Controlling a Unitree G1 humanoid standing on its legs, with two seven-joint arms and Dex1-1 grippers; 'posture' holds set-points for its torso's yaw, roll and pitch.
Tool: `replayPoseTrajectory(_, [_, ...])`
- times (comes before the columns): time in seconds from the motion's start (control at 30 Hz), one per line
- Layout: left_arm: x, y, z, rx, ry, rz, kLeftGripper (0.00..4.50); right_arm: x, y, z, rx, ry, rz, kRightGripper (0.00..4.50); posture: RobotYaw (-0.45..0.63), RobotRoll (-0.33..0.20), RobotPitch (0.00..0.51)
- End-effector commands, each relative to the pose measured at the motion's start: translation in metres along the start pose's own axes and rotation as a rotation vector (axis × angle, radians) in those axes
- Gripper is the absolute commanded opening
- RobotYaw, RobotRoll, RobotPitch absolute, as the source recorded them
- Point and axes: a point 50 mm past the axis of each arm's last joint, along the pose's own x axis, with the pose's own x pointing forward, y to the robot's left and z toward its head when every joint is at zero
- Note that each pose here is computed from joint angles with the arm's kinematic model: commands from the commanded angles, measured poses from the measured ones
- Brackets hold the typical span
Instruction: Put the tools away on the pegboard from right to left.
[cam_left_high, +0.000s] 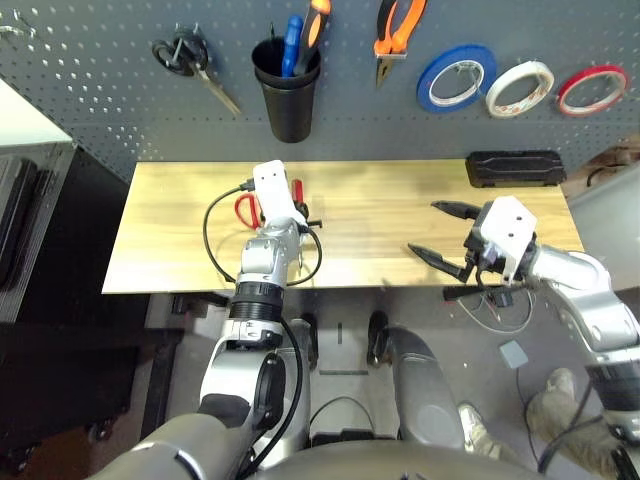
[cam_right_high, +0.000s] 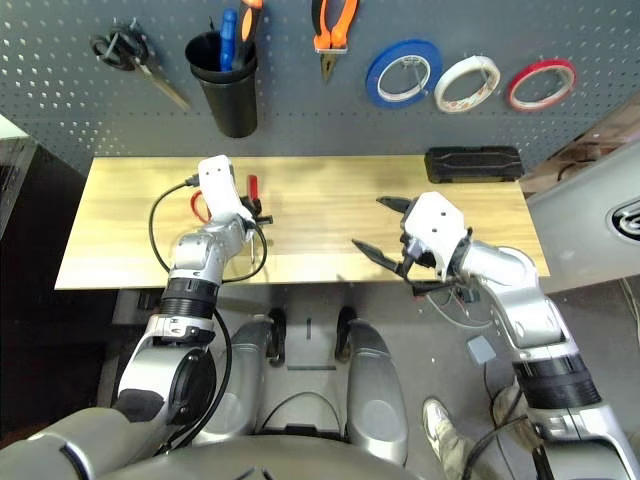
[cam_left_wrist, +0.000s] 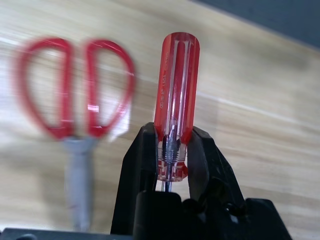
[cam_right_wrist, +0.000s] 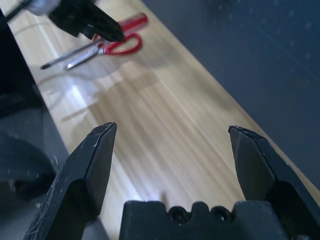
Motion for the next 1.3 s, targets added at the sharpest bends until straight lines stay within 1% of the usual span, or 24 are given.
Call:
replayPoseTrajectory(0.03, [-0.016, 0.003, 0.001, -0.028, -0.006, 0.016, 0.85, -0.004, -0.004, -0.009, 0.048, 0.001, -0.017, 4.50, 0.21, 0.000, 0.286])
replayPoseTrajectory(0.13, [-0.032, 0.008, 0.011, -0.035, -0.076, 0.027, 0.85, -0.002, -0.008, -0.013, 0.093, -0.023, -0.036, 4.50, 0.24, 0.000, 0.283])
replayPoseTrajectory(0.2, [-0.043, 0.010, 0.017, -0.058, -0.144, 0.021, 0.85, 0.000, -0.012, -0.016, 0.106, -0.030, -0.044, 4.50, 0.26, 0.000, 0.279])
replayPoseTrajectory(0.33, [-0.058, 0.016, 0.027, -0.082, -0.271, 0.043, 0.85, 0.003, -0.019, -0.018, 0.095, -0.041, -0.064, 4.50, 0.28, 0.000, 0.274])
replayPoseTrajectory(0.43, [-0.070, 0.014, 0.035, -0.116, -0.373, 0.017, 0.85, 0.004, -0.028, -0.018, 0.094, -0.064, -0.090, 4.50, 0.30, 0.000, 0.268])
replayPoseTrajectory(0.5, [-0.078, 0.015, 0.041, -0.140, -0.457, 0.006, 0.85, 0.003, -0.033, -0.018, 0.104, -0.075, -0.099, 4.50, 0.31, 0.000, 0.262])
replayPoseTrajectory(0.53, [-0.082, 0.016, 0.048, -0.149, -0.523, 0.001, 0.85, 0.002, -0.036, -0.017, 0.103, -0.084, -0.101, 4.50, 0.31, 0.000, 0.260])
replayPoseTrajectory(0.6, [-0.088, 0.017, 0.057, -0.165, -0.613, -0.007, 0.85, 0.001, -0.039, -0.016, 0.101, -0.098, -0.101, 4.50, 0.32, 0.000, 0.258])
replayPoseTrajectory(0.67, [-0.100, 0.018, 0.075, -0.200, -0.740, -0.029, 0.85, -0.002, -0.045, -0.012, 0.099, -0.139, -0.102, 4.50, 0.32, 0.000, 0.252])
replayPoseTrajectory(0.73, [-0.106, 0.019, 0.086, -0.194, -0.814, -0.044, 0.85, -0.005, -0.049, -0.009, 0.098, -0.173, -0.103, 4.50, 0.32, 0.000, 0.248])
replayPoseTrajectory(0.93, [-0.114, 0.010, 0.115, -0.153, -0.911, -0.147, 0.85, -0.013, -0.060, 0.006, 0.065, -0.319, -0.119, 4.50, 0.29, 0.000, 0.234])
replayPoseTrajectory(1.1, [-0.118, 0.001, 0.139, -0.124, -0.961, -0.225, 0.85, -0.025, -0.067, 0.019, 0.051, -0.388, -0.119, 4.50, 0.26, 0.000, 0.225])
replayPoseTrajectory(1.3, [-0.119, -0.005, 0.158, -0.091, -0.993, -0.293, 0.85, -0.037, -0.076, 0.034, 0.039, -0.439, -0.147, 4.50, 0.21, 0.000, 0.215])
